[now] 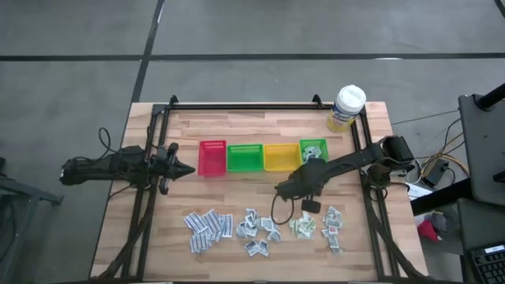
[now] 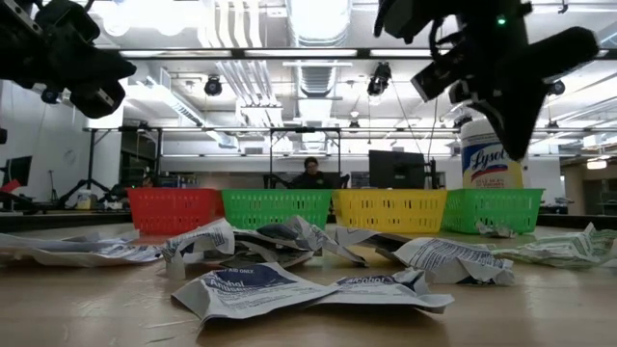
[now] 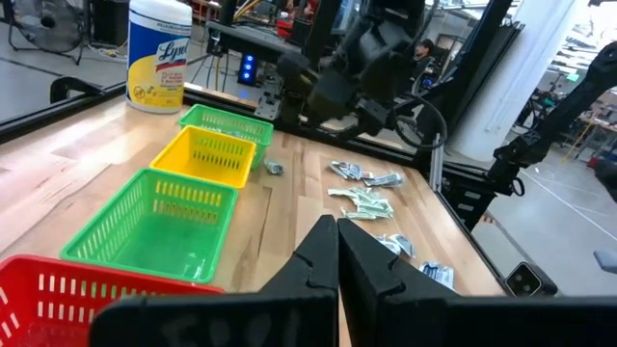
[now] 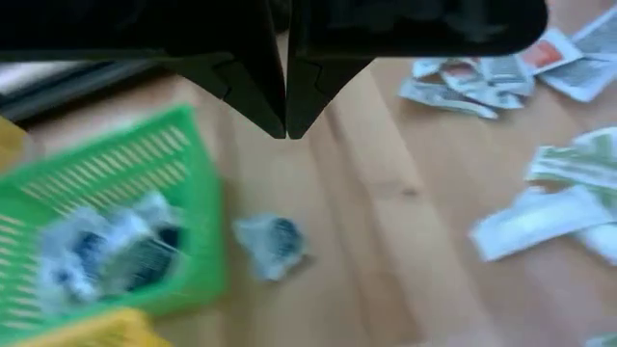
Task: Pick & Place First Aid Supplies
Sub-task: Put the blue alcohol pad into the right green bin
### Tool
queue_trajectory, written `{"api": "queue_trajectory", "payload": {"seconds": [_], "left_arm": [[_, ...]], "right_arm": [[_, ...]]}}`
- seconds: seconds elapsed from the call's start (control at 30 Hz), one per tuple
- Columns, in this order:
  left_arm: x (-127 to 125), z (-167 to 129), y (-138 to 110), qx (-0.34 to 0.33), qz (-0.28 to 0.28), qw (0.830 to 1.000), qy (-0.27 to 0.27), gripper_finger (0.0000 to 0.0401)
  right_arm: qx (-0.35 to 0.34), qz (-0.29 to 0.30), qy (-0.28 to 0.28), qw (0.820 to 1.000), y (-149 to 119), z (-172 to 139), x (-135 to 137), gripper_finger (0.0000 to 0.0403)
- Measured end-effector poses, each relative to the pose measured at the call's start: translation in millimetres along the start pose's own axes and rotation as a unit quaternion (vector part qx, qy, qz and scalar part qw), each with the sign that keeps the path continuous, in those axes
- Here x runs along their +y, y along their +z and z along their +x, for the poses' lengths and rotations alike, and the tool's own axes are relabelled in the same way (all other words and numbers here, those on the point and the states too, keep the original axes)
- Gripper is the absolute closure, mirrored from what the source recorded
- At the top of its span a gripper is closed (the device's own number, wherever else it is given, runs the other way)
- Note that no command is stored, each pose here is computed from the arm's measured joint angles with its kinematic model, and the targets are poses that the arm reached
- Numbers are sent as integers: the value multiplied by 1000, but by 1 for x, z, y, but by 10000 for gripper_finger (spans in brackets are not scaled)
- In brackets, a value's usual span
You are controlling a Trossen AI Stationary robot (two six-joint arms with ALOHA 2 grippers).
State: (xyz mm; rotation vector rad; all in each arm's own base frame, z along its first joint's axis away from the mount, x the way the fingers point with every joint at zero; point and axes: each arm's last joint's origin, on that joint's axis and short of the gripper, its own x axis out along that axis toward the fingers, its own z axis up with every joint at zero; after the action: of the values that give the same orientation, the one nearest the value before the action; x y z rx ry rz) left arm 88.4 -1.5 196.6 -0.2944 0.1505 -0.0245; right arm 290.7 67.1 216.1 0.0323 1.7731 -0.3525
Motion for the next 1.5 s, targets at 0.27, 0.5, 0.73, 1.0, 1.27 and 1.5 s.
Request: {"api": "queue_trajectory", "payload": {"seconds": [0.27, 0.5, 0.73, 1.0, 1.27, 1.5], "left_arm": [[0, 0, -1, 4, 2, 1000, 1, 401], [0, 0, -1, 4, 3, 1000, 1, 401], [0, 0, -1, 3, 4, 1000, 1, 401], [0, 0, -1, 3, 4, 1000, 1, 401], [0, 0, -1, 3, 14, 1000, 1, 401], [0, 0, -1, 3, 14, 1000, 1, 401]], "right_arm": [[-58, -11, 35, 998, -17, 24, 7, 339], [-128, 3, 74, 989, -29, 41, -1, 291], [-161, 18, 90, 983, -36, 55, -9, 273], [-159, 45, 71, 984, -31, 69, -19, 268], [-160, 64, 74, 982, -26, 72, -27, 268], [-141, 73, 68, 985, -19, 82, -29, 266]]}}
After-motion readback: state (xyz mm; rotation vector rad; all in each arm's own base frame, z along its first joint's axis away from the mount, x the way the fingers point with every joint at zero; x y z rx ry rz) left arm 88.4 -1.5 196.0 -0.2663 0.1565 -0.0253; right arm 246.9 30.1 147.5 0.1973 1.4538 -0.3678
